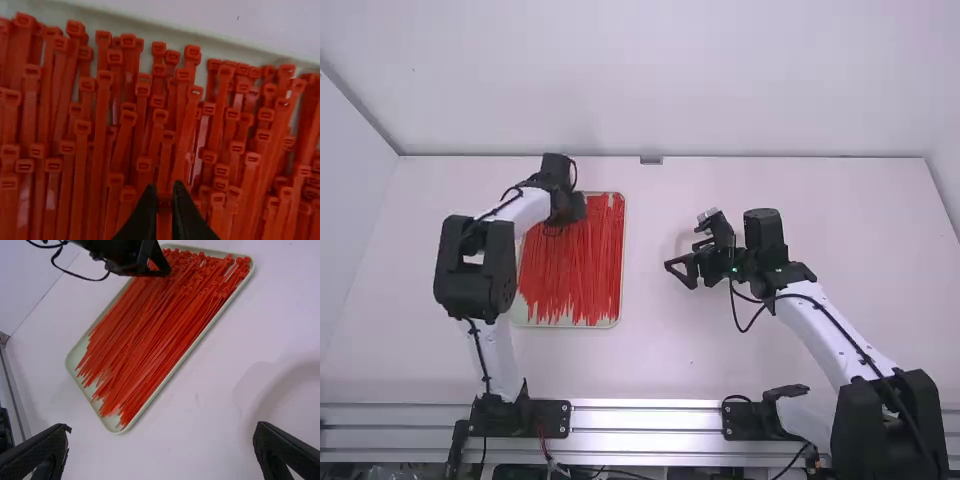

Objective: Fasten the cable tie

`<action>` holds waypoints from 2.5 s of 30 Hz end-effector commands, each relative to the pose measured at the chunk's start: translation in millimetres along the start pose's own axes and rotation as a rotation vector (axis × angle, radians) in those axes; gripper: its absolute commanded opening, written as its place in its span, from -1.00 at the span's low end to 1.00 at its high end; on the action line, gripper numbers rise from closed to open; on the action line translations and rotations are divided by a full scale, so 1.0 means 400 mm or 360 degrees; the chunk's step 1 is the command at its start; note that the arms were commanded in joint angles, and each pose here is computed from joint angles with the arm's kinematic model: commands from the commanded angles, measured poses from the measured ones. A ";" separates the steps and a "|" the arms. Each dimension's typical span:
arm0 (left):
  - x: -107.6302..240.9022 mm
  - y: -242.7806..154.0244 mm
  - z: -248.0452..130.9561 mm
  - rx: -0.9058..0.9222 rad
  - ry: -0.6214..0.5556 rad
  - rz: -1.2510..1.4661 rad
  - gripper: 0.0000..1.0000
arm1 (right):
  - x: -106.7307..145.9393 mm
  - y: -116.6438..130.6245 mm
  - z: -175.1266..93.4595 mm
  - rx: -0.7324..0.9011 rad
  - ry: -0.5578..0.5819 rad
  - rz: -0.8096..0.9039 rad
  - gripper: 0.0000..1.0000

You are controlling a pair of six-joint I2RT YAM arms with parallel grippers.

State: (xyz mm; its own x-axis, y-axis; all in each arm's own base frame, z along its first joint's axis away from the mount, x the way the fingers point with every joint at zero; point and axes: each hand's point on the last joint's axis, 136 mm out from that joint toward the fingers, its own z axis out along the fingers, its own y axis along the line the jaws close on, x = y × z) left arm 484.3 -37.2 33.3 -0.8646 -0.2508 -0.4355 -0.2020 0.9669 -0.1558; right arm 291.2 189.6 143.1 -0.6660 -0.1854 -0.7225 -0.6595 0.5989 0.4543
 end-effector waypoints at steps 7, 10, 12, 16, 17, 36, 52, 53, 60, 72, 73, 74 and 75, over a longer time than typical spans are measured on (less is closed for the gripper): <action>-0.135 -0.033 -0.206 0.0043 -0.0299 0.0000 -0.97 | -0.022 0.004 -0.004 -0.0009 -0.0023 -0.0021 0.97; -0.148 -0.035 -0.248 0.0055 -0.0342 -0.0002 -0.97 | -0.022 0.004 -0.004 -0.0008 -0.0023 -0.0021 0.97; -0.154 -0.040 -0.281 0.0067 -0.0376 0.0001 -0.97 | -0.022 0.004 -0.004 -0.0008 -0.0023 -0.0021 0.97; -0.165 -0.044 -0.389 0.0102 -0.0505 0.0042 -0.97 | -0.022 0.004 -0.004 -0.0007 -0.0023 -0.0021 0.97; -0.164 -0.045 -0.399 0.0105 -0.0516 0.0047 -0.97 | -0.022 0.004 -0.004 -0.0007 -0.0023 -0.0021 0.97; 0.009 -0.010 -0.552 0.0284 -0.0841 0.0007 -0.97 | -0.027 0.026 -0.004 -0.0090 -0.0037 -0.0033 0.97; 0.066 -0.088 -0.523 0.0622 -0.0810 0.0123 -0.96 | -0.084 0.145 -0.032 -0.0529 -0.0185 -0.0200 0.97; 0.064 -0.094 -0.527 0.0645 -0.0815 0.0125 -0.96 | -0.084 0.152 -0.035 -0.0554 -0.0187 -0.0207 0.97; 0.049 -0.169 -0.583 0.0928 -0.0888 0.0217 -0.96 | -0.099 0.162 -0.040 -0.0589 -0.0227 -0.0262 0.97; 0.052 -0.297 -0.669 0.1219 -0.1008 0.0317 -0.96 | -0.156 0.208 -0.041 -0.0654 -0.0332 -0.0306 0.97; 0.055 -0.310 -0.675 0.1228 -0.1022 0.0327 -0.96 | -0.160 0.218 -0.040 -0.0667 -0.0346 -0.0343 0.97; 0.057 -0.318 -0.678 0.1237 -0.1026 0.0331 -0.96 | -0.162 0.222 -0.040 -0.0672 -0.0354 -0.0359 0.97; 0.062 -0.334 -0.684 0.1247 -0.1037 0.0333 -0.96 | -0.169 0.232 -0.039 -0.0677 -0.0374 -0.0397 0.97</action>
State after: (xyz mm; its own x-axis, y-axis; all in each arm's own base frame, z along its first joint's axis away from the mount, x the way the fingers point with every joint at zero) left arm 369.0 -153.9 278.0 -0.4026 -0.2760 -0.8728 0.4693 0.7564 -0.4556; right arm 270.7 241.0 232.4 -0.4274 -0.0778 -0.9007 -0.8908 0.2060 0.4050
